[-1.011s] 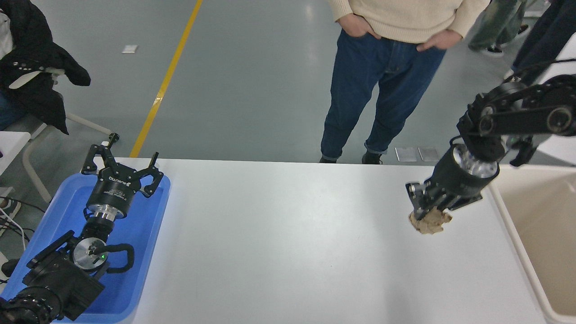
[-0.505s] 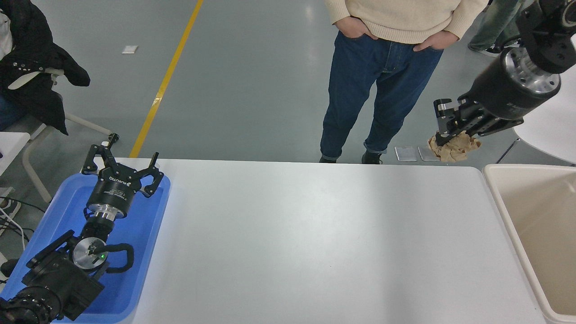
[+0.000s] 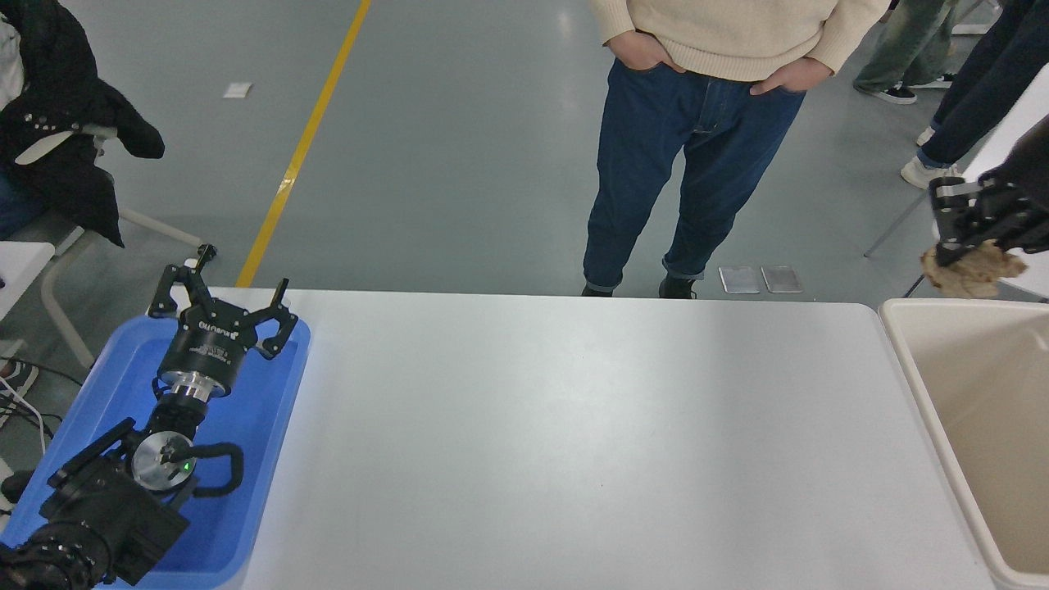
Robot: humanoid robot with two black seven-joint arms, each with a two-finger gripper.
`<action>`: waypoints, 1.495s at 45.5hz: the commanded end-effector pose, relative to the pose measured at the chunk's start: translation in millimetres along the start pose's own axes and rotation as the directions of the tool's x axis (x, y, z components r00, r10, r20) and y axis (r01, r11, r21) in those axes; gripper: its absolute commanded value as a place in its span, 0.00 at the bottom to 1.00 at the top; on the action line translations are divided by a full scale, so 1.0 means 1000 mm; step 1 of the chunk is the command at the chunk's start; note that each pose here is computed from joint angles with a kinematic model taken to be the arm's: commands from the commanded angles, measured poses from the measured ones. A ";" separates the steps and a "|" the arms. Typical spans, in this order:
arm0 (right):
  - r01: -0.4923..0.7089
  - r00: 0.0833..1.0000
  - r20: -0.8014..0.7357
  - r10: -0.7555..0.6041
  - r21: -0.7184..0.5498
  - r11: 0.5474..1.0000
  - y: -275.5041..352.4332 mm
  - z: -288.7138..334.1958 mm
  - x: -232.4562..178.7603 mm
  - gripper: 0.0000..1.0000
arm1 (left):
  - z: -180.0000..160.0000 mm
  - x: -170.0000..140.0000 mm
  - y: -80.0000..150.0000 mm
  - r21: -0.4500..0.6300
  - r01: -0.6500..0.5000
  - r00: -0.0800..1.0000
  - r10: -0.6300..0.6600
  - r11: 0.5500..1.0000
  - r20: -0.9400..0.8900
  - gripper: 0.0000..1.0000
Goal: Pick up paper ball place in dustbin
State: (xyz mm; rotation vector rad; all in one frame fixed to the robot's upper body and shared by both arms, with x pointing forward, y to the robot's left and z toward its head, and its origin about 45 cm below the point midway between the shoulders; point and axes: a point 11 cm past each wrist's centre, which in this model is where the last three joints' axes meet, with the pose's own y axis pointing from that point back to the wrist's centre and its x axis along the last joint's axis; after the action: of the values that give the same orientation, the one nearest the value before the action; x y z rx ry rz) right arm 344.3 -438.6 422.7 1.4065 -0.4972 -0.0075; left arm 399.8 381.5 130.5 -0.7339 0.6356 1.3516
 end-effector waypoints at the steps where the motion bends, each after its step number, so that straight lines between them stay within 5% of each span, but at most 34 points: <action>1: -0.013 0.988 0.151 0.021 -0.055 0.998 -0.017 0.096 -0.016 0.00 | 0.000 0.001 0.001 -0.001 -0.002 1.000 0.002 1.000 0.000 1.00; 13: 0.003 0.970 0.241 0.030 -0.133 0.991 -0.045 0.150 -0.023 0.00 | 0.000 0.001 0.001 -0.002 -0.002 1.000 0.002 1.000 -0.001 1.00; 37: 0.138 0.953 0.291 -0.079 -0.187 0.973 -0.223 0.148 -0.067 0.00 | 0.000 0.001 0.001 -0.002 -0.002 1.000 0.002 1.000 -0.001 1.00; 54: -0.098 0.963 0.214 0.163 -0.288 0.953 -0.301 0.129 -0.093 0.00 | 0.000 0.001 0.001 -0.002 -0.002 1.000 0.002 1.000 -0.001 1.00; 68: -0.417 0.837 0.222 0.500 -0.333 0.846 -0.335 0.117 -0.118 0.00 | 0.000 0.001 0.001 -0.002 -0.002 1.000 0.002 1.000 -0.001 1.00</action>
State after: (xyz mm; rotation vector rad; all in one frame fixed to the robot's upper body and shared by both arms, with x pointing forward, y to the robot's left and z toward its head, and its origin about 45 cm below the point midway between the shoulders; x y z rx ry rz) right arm 307.5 -583.7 109.8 1.0791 -0.8690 -0.0419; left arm 399.1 382.4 130.1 -0.7357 0.6363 1.3543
